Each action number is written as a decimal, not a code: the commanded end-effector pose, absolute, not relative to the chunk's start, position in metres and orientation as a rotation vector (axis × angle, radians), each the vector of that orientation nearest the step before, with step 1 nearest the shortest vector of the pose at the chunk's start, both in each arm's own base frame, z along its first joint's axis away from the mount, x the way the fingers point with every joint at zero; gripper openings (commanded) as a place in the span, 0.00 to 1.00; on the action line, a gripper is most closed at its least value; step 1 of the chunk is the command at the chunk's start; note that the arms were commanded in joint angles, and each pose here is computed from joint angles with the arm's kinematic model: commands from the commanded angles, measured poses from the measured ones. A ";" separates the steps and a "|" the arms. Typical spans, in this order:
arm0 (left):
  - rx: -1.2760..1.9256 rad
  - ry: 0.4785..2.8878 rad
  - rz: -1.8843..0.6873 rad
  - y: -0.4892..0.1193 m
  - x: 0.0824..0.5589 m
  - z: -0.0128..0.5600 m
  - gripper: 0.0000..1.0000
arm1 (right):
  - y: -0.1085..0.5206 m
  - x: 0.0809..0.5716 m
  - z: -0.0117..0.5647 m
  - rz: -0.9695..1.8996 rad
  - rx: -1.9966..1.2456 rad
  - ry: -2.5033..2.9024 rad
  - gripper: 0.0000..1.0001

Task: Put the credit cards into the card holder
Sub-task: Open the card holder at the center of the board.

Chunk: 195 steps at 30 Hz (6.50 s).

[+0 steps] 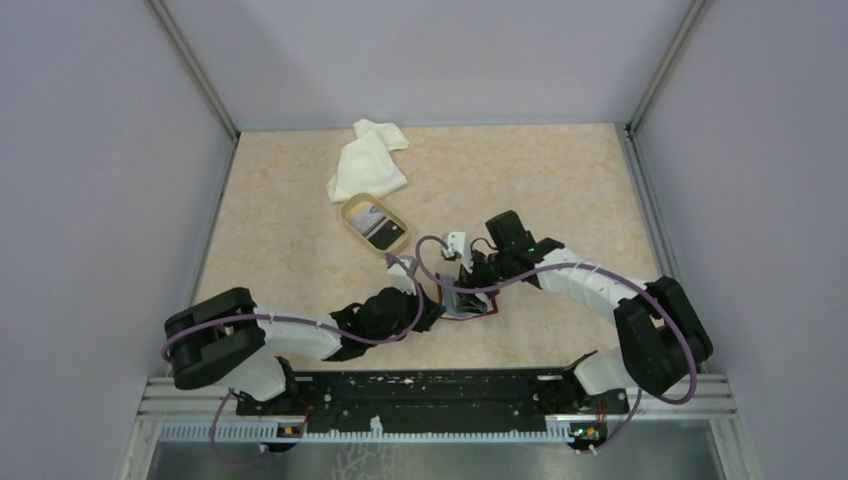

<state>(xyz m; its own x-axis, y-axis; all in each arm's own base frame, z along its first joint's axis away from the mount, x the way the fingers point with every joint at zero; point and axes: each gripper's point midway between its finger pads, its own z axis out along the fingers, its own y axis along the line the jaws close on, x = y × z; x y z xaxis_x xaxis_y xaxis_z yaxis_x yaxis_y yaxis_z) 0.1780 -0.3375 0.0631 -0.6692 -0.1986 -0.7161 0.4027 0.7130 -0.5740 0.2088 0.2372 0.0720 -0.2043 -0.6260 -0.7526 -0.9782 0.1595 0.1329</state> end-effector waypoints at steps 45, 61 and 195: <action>0.097 2.123 -1.006 -0.332 0.169 0.051 0.00 | 0.219 0.278 0.092 0.298 -1.345 1.910 0.72; 0.080 2.082 -1.050 -0.330 0.168 0.061 0.00 | 0.240 0.236 0.153 0.676 -1.374 1.599 0.87; 0.173 1.781 -0.851 -0.263 0.212 0.186 0.91 | 0.254 0.231 0.265 0.961 -1.348 1.471 0.77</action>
